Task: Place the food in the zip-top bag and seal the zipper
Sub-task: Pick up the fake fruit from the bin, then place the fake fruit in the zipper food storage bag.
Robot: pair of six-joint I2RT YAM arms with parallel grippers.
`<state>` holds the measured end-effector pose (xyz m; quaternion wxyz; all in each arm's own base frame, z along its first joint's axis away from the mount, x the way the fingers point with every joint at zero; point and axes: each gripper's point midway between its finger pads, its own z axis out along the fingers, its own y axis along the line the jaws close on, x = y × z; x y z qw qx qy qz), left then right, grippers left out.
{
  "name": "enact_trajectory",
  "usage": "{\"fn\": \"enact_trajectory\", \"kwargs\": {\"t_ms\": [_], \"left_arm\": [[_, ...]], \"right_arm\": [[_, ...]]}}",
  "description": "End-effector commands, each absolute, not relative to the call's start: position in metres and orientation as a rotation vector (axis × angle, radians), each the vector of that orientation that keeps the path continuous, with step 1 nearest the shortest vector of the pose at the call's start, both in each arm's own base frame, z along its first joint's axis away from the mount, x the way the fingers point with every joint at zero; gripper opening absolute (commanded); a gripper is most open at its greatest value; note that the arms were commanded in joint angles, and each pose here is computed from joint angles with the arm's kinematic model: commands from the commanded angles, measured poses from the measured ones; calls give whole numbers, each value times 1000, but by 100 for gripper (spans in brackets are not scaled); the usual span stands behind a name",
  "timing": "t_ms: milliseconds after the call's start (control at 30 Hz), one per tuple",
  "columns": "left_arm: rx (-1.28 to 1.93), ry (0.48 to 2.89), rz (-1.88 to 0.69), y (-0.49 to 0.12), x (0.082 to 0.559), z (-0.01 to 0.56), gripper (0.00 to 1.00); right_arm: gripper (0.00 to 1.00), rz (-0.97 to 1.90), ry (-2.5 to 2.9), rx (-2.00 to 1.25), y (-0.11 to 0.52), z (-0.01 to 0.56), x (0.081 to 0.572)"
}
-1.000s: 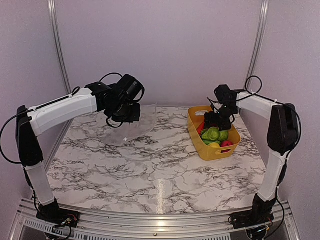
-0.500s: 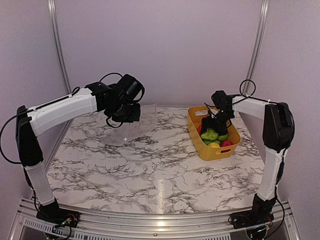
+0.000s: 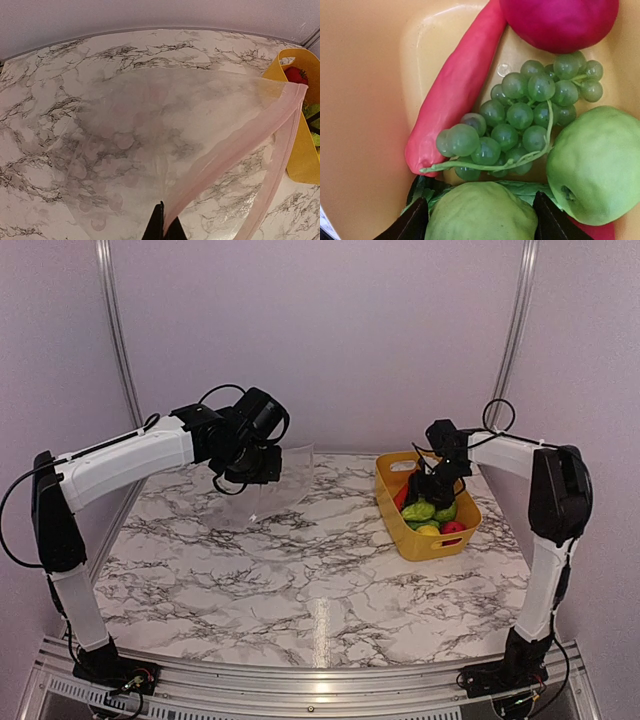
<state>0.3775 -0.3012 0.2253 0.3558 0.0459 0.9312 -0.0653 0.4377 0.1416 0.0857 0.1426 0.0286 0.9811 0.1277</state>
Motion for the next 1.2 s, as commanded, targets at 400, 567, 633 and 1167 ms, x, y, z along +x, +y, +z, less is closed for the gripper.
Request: {"fn": "enact_trajectory", "kwargs": {"t_ms": [400,567,633,1167], "left_arm": [[112,2390,-246,-312,382,227,0],[98,2397,-304,-323,385,227,0],[92,2400,-336,-328,386,227,0],[74,2289,-760,-380,386,261,0]], "right_arm": [[55,672,2377,-113,227,292,438],[52,835,2285,-211,289,325,421],[51,867,2253,-257,310,333,415],[48,1061,2156,-421,379,338,381]]}}
